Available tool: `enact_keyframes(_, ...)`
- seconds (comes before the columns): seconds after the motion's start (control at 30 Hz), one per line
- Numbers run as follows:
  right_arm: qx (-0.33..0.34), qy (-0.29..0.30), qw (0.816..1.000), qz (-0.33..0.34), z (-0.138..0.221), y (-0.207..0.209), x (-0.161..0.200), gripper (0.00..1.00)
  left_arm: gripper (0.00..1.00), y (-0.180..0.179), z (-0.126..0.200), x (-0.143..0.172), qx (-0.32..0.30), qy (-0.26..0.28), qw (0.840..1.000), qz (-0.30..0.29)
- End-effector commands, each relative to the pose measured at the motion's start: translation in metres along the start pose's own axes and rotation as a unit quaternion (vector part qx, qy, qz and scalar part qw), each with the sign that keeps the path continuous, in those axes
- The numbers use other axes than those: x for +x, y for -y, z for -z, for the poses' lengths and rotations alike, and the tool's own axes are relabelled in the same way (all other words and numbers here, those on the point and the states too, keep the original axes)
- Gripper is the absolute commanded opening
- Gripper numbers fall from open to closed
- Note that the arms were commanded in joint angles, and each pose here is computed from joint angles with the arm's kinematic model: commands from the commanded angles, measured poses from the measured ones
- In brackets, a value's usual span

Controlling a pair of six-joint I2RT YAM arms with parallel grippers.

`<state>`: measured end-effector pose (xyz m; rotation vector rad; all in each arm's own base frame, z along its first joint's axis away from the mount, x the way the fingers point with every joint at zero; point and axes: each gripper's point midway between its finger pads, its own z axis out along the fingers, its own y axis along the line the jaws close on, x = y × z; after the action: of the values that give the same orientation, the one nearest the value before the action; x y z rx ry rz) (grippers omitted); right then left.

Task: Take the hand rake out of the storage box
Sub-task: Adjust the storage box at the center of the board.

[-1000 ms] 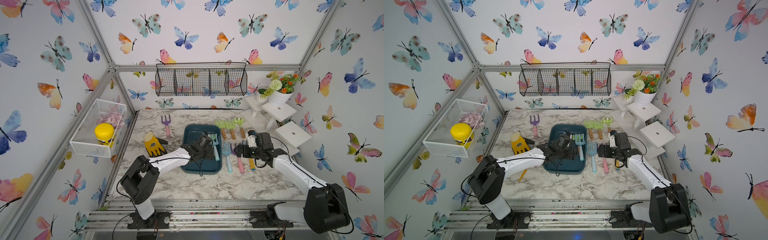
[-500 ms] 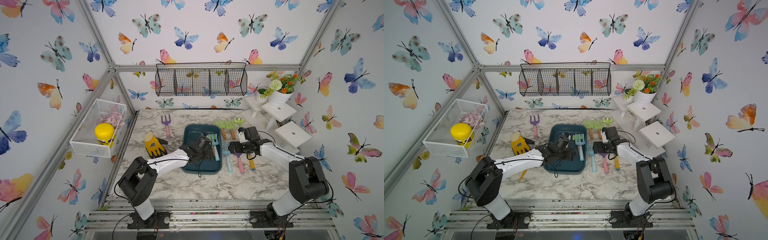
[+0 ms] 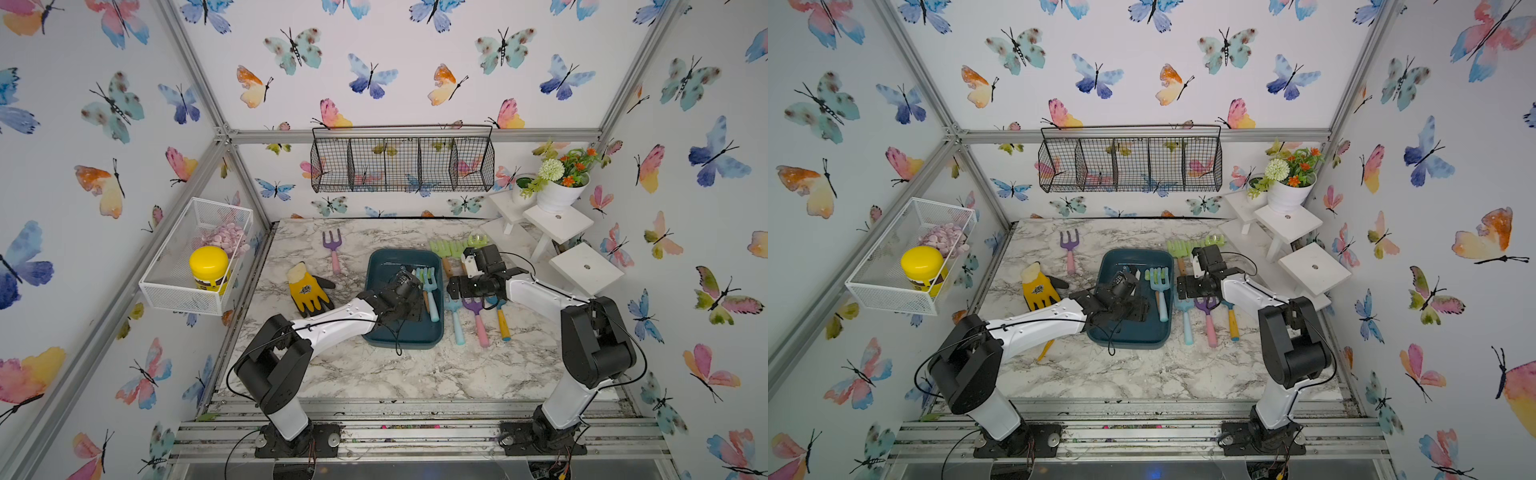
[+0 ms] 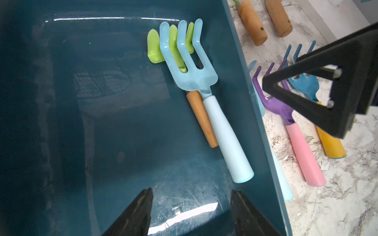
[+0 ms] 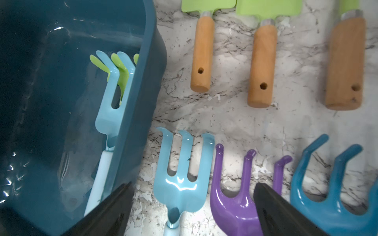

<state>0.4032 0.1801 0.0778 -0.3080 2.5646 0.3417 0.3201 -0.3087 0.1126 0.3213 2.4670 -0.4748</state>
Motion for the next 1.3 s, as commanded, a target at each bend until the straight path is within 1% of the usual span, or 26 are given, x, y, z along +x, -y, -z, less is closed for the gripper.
enact_keyframes(0.0,0.011,-0.003,1.0,0.01,-0.004,0.0,-0.002,0.99,0.66,-0.001,0.011,-0.007,-0.007,0.014,1.0,-0.002)
enact_keyframes(0.27,0.004,-0.002,1.0,0.014,-0.007,-0.006,-0.004,0.99,0.66,-0.001,0.009,-0.004,-0.007,0.013,1.0,-0.002)
enact_keyframes(0.73,-0.015,0.004,1.0,0.017,-0.008,-0.014,-0.008,0.99,0.66,0.003,0.014,-0.01,-0.002,0.017,1.0,-0.001)
enact_keyframes(1.03,-0.021,-0.006,1.0,0.016,-0.019,-0.015,-0.005,0.99,0.66,0.005,0.016,-0.016,-0.004,0.019,1.0,-0.007)
enact_keyframes(1.27,-0.033,-0.001,0.999,0.023,-0.02,-0.022,-0.007,0.99,0.66,0.004,0.012,-0.016,-0.005,0.018,1.0,-0.008)
